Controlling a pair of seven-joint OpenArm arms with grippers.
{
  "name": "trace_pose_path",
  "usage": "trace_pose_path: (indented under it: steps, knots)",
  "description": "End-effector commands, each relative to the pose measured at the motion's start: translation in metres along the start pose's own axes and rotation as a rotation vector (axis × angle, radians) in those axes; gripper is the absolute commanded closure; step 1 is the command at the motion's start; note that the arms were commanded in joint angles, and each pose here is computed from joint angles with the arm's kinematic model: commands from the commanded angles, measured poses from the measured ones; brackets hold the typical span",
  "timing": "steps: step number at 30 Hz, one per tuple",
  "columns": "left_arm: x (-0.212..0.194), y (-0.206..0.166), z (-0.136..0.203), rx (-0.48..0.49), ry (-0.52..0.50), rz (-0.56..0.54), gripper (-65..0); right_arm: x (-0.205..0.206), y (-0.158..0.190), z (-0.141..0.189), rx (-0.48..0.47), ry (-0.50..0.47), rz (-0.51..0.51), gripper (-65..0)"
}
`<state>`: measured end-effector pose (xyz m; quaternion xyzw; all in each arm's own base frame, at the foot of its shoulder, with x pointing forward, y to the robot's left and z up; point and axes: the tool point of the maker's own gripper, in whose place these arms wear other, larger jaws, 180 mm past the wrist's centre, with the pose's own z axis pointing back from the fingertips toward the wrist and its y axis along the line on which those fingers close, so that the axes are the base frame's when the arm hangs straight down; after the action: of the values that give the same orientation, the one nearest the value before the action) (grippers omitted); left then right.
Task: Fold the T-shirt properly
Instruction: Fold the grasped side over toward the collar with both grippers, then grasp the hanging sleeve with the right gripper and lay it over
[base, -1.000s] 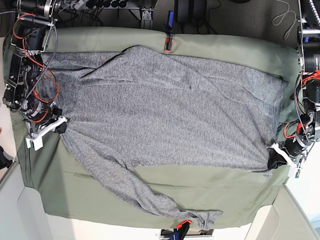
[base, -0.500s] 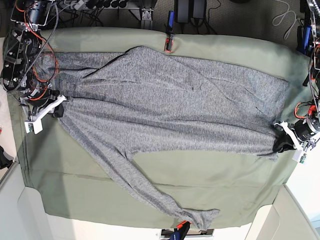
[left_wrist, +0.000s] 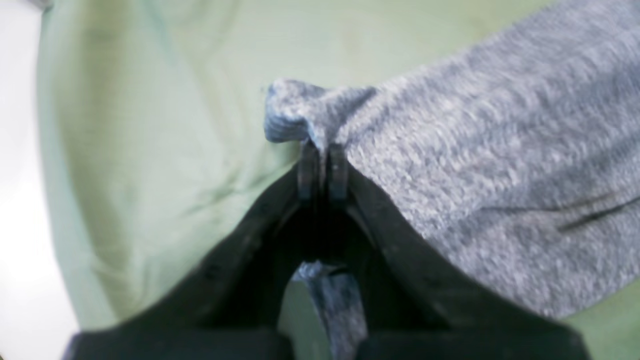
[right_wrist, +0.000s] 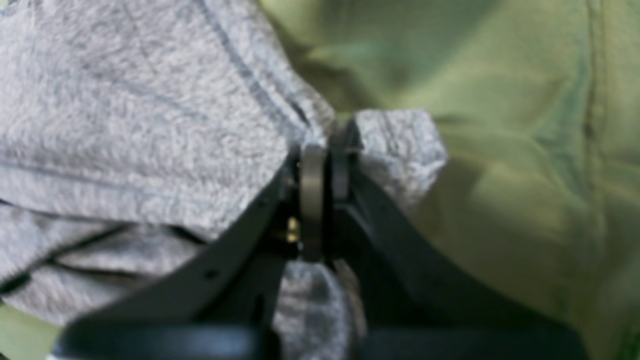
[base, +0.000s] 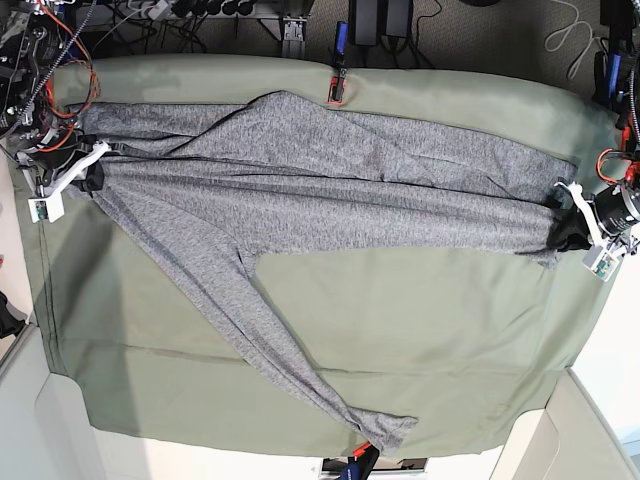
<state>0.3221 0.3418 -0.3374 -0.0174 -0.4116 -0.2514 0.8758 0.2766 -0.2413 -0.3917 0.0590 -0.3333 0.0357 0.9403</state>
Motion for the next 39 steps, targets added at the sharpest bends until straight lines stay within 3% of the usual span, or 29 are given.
trace_pose_path:
  steps: [1,5,7,10,12,23,29,34,39]
  knots:
    - [0.011,0.012,0.008,0.024,-0.024,-0.024,0.0,0.009,-0.01,0.007,-0.022,-0.028,0.02,0.0]
    - [-0.002,0.001,0.004,0.008,-0.001,-0.011,-0.9,0.0,-0.006,0.009,0.007,-0.017,-0.004,0.0]
    - [-0.004,-0.003,0.001,0.004,0.0,-0.01,-10.3,0.0,-0.004,0.008,0.019,-0.02,-0.016,0.0]
    - [-0.004,-0.008,-0.002,-0.003,-0.009,0.002,-20.9,0.001,-0.003,0.008,0.026,-0.024,-0.022,-24.8]
    - [-0.004,-0.008,-0.003,-0.004,-0.009,0.004,-22.0,0.002,-0.003,0.008,0.025,-0.03,-0.021,-34.5]
    - [0.011,0.016,0.011,0.06,-0.063,0.035,-22.0,0.078,0.008,0.016,0.055,-0.259,-0.015,-35.0]
    - [0.017,0.019,0.015,0.054,-0.091,0.086,-22.0,0.138,0.034,0.013,0.122,-0.395,-0.046,-35.0]
    - [0.015,0.016,0.015,0.034,-0.075,0.128,-22.0,0.162,0.065,-0.022,0.162,-0.406,-0.032,-35.0]
    - [0.015,0.015,0.015,0.034,-0.075,0.128,-22.0,0.162,0.088,-0.077,0.163,-0.316,-0.056,-35.0]
